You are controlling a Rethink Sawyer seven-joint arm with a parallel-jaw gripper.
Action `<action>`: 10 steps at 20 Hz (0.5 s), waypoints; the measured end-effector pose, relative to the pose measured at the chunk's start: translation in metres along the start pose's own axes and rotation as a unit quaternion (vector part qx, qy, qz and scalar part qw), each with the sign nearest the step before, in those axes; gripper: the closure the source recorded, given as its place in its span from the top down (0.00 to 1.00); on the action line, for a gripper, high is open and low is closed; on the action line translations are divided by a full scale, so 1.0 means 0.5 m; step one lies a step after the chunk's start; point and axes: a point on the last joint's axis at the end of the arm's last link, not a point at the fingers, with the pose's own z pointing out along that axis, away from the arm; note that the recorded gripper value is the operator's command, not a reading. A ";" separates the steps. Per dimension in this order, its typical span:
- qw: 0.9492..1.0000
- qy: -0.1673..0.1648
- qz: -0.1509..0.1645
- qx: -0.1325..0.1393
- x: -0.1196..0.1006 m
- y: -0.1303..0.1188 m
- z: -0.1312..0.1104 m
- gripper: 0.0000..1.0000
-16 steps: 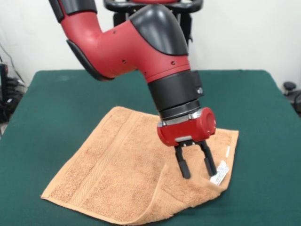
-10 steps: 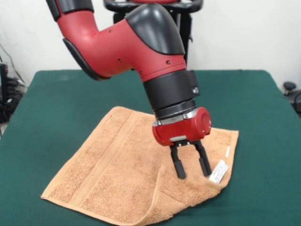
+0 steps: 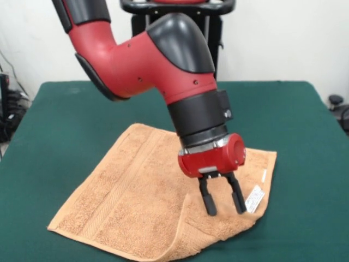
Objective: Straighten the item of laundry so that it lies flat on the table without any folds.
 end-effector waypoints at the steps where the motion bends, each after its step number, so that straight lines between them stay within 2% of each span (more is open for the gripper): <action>1: 1.000 0.000 0.002 -0.001 0.003 -0.002 0.013 1.00; 10: 1.000 0.006 0.003 0.000 0.014 0.003 0.052 1.00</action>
